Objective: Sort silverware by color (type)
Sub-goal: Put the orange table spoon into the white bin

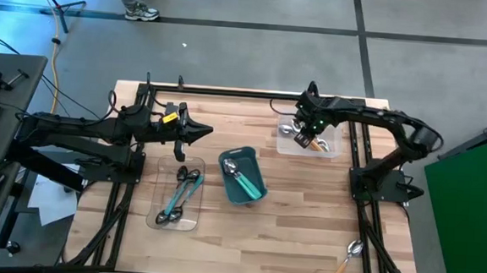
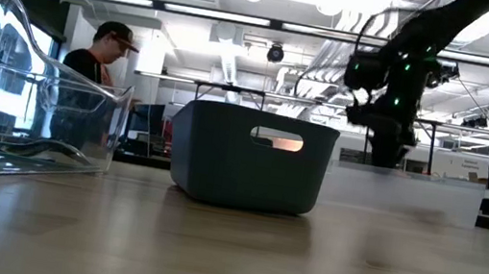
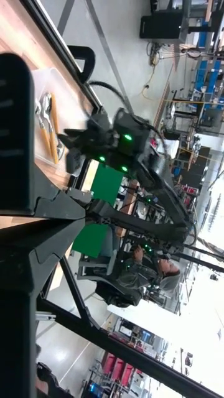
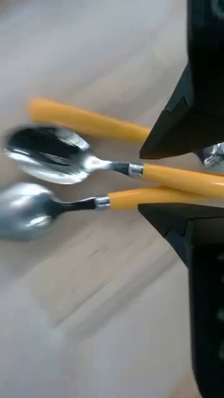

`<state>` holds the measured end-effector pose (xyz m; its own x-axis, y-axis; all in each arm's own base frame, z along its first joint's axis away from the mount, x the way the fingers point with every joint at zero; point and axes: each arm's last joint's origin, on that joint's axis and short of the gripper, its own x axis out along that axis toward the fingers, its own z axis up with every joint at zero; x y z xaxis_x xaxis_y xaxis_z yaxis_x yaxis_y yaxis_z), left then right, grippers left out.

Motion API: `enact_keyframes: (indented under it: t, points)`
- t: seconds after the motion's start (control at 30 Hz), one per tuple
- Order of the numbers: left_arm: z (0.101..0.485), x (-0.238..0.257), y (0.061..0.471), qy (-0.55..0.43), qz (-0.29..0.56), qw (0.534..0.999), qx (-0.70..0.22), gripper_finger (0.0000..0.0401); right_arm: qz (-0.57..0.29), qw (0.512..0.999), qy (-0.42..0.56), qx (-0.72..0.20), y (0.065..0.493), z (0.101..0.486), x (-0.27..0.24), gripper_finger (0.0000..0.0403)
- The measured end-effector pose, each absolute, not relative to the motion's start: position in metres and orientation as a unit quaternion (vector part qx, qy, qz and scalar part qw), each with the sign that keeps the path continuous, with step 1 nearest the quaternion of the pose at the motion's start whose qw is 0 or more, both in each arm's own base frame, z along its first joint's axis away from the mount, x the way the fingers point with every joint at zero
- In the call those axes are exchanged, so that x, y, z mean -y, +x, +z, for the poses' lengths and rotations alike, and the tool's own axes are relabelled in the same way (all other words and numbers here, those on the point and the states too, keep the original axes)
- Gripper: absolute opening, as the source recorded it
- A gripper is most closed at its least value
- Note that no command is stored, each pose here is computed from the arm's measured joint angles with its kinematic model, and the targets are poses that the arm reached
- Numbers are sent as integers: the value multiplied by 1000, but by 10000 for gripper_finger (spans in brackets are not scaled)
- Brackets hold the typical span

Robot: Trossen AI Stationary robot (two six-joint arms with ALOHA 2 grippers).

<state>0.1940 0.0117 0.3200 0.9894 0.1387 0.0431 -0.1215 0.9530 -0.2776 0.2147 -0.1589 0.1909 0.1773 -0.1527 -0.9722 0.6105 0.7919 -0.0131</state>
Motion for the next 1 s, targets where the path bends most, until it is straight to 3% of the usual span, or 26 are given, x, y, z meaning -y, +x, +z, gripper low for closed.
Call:
enact_keyframes:
  t: [0.3,0.7,0.9,1.0]
  points:
    - [320,-12,194,-138,66,988,31,0,-292,826,178,-448,190,251,138,108]
    - [320,-12,194,-138,66,988,31,0,-279,876,244,-309,159,233,87,108]
    - [320,-12,194,-138,66,988,31,0,-252,906,233,-246,166,244,82,108]
    - [320,-12,194,-138,66,988,31,0,-211,931,244,-168,175,258,81,108]
